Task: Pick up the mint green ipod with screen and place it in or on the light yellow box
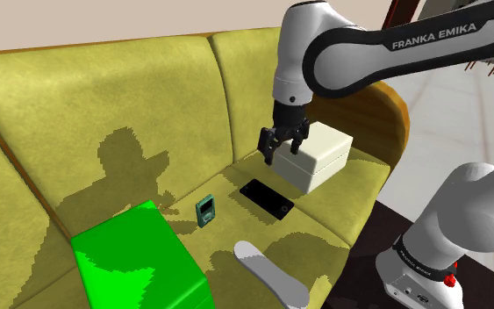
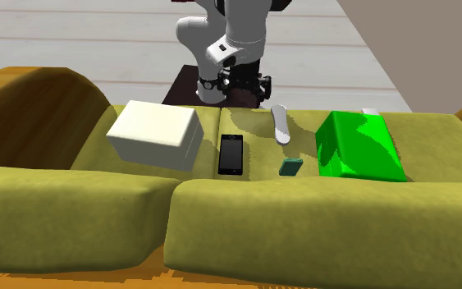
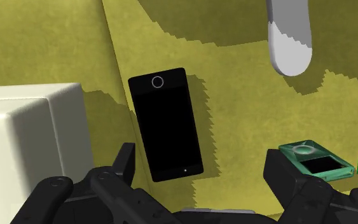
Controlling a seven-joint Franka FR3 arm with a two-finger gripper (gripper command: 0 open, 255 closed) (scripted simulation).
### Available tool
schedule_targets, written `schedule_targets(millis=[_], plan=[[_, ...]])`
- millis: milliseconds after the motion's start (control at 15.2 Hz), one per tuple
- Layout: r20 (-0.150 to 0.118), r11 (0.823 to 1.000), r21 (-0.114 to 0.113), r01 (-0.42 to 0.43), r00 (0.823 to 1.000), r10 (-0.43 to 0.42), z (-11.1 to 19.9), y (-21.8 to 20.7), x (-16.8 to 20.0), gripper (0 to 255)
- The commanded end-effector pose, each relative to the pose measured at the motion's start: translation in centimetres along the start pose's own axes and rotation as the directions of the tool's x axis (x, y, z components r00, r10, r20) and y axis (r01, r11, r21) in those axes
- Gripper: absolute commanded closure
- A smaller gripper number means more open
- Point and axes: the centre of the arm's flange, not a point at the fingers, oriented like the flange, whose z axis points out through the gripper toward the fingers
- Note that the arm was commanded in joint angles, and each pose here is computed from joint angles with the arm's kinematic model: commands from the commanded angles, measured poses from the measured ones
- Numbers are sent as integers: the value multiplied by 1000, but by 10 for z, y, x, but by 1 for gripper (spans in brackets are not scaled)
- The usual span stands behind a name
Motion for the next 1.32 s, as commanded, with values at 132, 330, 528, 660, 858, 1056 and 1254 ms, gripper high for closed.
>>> schedule_targets(millis=[132,330,528,660,858,1056,1254], plan=[[-8,1000,-2,-3,1000,3,24,-46,18,0],[-14,1000,-5,-4,1000,4,44,-78,31,0],[-20,1000,-8,-6,1000,6,63,-110,44,0],[-24,1000,-10,-7,1000,7,76,-132,53,0],[-30,1000,-13,-9,1000,9,95,-164,66,0],[-36,1000,-16,-11,999,10,114,-196,79,0],[-36,1000,-16,-11,999,10,125,-196,80,0]])
